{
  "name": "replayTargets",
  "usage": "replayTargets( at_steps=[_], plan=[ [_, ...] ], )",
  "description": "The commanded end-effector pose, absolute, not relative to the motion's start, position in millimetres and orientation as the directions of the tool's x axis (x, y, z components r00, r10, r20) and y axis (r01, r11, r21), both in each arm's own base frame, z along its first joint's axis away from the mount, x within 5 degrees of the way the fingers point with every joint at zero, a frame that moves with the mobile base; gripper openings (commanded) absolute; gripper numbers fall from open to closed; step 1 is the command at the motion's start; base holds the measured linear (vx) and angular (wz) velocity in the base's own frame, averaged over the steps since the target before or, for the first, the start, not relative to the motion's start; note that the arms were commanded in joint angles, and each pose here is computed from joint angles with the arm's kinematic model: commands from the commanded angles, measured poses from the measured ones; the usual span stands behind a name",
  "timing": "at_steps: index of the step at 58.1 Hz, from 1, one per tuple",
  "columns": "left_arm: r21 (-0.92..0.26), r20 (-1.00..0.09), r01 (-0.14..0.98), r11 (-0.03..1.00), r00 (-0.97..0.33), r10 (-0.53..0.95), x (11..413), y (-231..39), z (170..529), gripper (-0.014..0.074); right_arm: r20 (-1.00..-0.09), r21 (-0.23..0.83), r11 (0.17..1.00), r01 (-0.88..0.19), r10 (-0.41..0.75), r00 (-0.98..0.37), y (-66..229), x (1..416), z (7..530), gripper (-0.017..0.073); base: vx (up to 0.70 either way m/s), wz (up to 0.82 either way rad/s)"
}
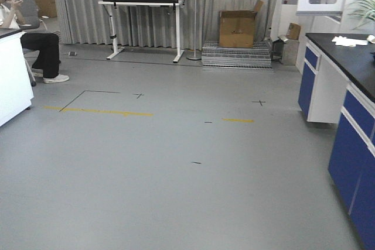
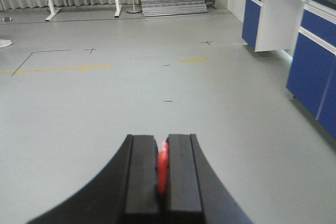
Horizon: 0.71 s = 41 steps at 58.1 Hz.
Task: Sort red and green spoons into left cabinet
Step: 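Drive the base across the room toward the white cabinet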
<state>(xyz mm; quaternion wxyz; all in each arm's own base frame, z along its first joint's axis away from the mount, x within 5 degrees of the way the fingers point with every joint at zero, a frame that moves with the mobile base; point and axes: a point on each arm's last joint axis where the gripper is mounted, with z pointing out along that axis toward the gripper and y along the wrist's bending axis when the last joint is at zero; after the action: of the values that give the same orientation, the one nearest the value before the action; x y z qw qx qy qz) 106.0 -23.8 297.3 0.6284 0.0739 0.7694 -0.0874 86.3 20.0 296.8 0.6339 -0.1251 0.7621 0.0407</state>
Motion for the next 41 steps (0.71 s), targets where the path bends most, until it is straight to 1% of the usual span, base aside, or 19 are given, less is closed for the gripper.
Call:
replayTargets(
  at_steps=[1,12,41],
  plan=[
    [-0.047,-0.993,0.211,0.976,-0.113,-0.024,107.9,-22.9,311.8,-0.0003,-0.991,-0.098,0.971,-0.218,-0.116,-0.07,18.8,87.4,313.4,-0.0004,0.49,0.17],
    [-0.047,-0.993,0.211,0.976,-0.113,-0.024,107.9,-22.9,311.8,-0.0003,-0.991,-0.098,0.971,-0.218,-0.116,-0.07,18.8,87.4,313.4,-0.0004,0.51,0.06],
    [-0.047,-0.993,0.211,0.976,-0.113,-0.024,107.9,-22.9,311.8,-0.0003,-0.991,-0.098,0.971,-0.219,-0.116,-0.072,18.9,87.4,313.1,-0.0004,0.53,-0.03]
  ],
)
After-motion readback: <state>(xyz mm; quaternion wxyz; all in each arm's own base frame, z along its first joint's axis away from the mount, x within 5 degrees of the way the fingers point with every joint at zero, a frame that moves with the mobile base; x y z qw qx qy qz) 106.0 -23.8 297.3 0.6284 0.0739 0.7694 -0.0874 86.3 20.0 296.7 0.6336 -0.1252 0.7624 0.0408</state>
